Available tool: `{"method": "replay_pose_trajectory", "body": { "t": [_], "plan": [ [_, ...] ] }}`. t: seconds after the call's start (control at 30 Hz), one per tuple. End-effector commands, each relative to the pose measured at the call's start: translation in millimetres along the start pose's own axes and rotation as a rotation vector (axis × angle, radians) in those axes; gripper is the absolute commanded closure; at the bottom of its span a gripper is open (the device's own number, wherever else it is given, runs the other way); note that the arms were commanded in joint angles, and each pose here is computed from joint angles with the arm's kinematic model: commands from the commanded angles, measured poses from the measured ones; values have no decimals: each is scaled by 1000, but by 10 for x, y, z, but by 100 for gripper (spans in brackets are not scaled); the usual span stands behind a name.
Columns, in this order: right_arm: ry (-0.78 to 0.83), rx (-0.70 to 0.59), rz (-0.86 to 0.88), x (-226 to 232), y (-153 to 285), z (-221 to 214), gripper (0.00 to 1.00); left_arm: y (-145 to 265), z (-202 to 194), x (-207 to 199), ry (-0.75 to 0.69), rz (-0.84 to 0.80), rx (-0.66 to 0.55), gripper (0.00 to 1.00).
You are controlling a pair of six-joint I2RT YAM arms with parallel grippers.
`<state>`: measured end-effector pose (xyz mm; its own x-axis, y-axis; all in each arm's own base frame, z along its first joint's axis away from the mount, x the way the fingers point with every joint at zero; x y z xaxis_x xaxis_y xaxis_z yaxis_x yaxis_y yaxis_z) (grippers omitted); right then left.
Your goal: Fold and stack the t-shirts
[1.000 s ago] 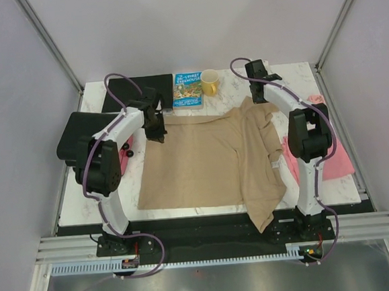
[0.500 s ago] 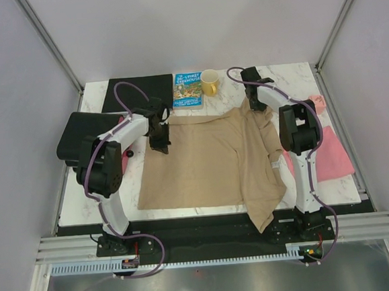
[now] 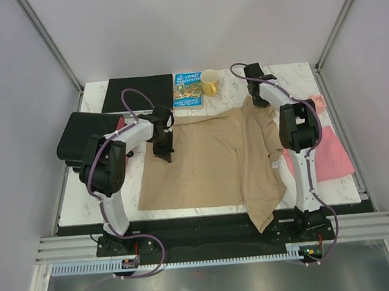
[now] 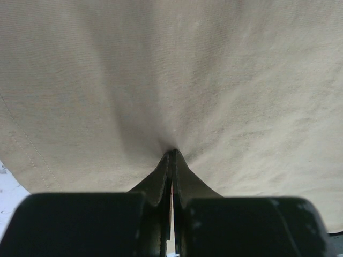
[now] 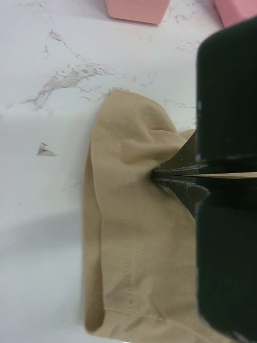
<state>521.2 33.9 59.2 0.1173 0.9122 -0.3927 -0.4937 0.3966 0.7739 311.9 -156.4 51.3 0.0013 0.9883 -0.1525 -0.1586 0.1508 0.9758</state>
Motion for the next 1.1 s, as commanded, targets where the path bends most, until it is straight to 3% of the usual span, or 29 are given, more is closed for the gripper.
{"method": "replay_pose_trajectory", "body": {
  "t": [0.0,0.33,0.43,0.6,0.73,1.07],
  "plan": [
    [-30,-45,-44,-142,17,219,100,-248,-307,139,13,66,105,98],
    [-49,-90,-46,-215,154,434,97,-132,-165,47,38,55,89,98],
    [-85,-90,-90,-438,337,380,86,-36,-45,-2,31,46,52,98],
    [-68,-86,-43,-610,549,289,82,69,112,-111,19,7,24,95],
    [-47,-45,-42,-613,510,129,82,191,192,-189,17,-23,9,85],
    [-48,43,49,-337,226,-51,82,157,72,-189,-2,-43,68,84]
  ]
}}
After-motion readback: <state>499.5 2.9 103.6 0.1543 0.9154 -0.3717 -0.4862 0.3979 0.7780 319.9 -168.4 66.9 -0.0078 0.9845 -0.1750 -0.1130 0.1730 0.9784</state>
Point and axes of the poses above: each gripper's point midway between its finger pads, its own y axis back along the fingers, its own x axis along the line the jaws close on, z = x × y, the point moved 4 cm from there along y, back along the fingers, and after that the axes turned 4 degrees about y, right-handed, at the moved point
